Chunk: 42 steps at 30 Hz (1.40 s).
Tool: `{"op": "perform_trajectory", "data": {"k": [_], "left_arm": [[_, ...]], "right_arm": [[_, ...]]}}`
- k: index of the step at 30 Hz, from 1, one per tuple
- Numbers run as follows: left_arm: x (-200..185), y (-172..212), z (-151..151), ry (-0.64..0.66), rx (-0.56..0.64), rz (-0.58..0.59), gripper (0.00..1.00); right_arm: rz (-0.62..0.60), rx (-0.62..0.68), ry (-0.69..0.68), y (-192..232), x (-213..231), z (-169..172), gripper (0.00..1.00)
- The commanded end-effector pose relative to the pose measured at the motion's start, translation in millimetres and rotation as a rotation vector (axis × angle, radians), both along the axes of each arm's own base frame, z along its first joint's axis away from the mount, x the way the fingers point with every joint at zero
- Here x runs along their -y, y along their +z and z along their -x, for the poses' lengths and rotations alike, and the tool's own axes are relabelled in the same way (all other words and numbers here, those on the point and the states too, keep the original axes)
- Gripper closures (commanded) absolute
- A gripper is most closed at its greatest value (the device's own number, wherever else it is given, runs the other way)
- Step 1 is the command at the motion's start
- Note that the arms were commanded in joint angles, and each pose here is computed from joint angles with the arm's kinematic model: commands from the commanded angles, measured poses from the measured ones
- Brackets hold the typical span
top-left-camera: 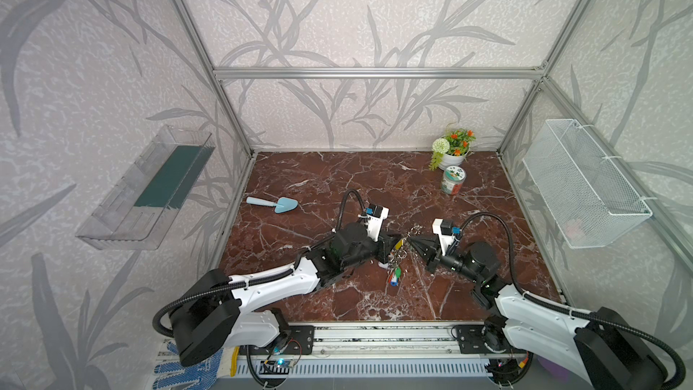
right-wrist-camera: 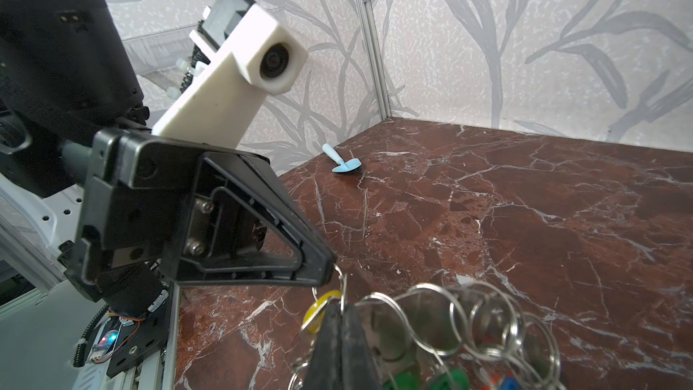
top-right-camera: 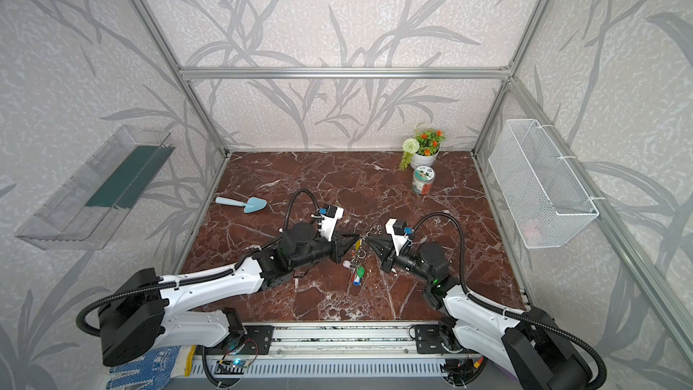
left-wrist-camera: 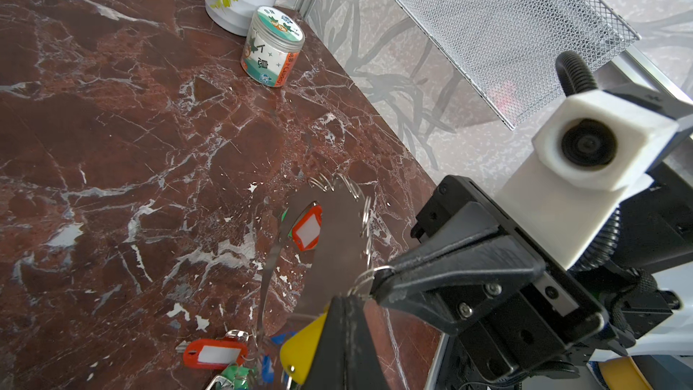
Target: Put the keys on the keyring
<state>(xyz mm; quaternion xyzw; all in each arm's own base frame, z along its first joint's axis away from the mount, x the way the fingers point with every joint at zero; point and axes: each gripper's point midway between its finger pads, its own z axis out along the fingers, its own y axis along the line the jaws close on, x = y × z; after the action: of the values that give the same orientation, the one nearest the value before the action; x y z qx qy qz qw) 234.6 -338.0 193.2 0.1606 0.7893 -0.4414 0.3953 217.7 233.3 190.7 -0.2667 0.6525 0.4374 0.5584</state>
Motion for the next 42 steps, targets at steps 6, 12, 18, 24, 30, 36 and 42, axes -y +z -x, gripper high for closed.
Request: {"op": "perform_trajectory", "data": {"k": [6, 12, 18, 24, 30, 36, 42], "left_arm": [[4, -24, 5, -0.049, -0.117, -0.02, 1.0], [5, -28, 2, -0.074, -0.167, -0.002, 1.0], [2, -26, 1, -0.082, -0.175, 0.0, 0.92], [4, -33, 3, -0.107, -0.198, -0.02, 0.87], [-1, -33, 1, -0.088, -0.206, -0.005, 0.82], [-37, -15, -14, 0.004, -0.165, 0.033, 0.63], [-82, 29, -7, 0.094, 0.105, 0.073, 0.43]], "right_arm": [[-0.079, 0.134, 0.012, 39, 0, 6, 1.0], [-0.083, 0.14, 0.012, 41, 1, 8, 1.0], [-0.081, 0.14, 0.011, 41, 2, 8, 1.0], [-0.081, 0.139, 0.014, 41, 1, 8, 1.0], [-0.083, 0.139, 0.015, 42, 1, 8, 1.0], [-0.086, 0.137, 0.014, 43, 1, 8, 1.0], [-0.074, 0.133, 0.047, 42, -5, 8, 1.0]]}}
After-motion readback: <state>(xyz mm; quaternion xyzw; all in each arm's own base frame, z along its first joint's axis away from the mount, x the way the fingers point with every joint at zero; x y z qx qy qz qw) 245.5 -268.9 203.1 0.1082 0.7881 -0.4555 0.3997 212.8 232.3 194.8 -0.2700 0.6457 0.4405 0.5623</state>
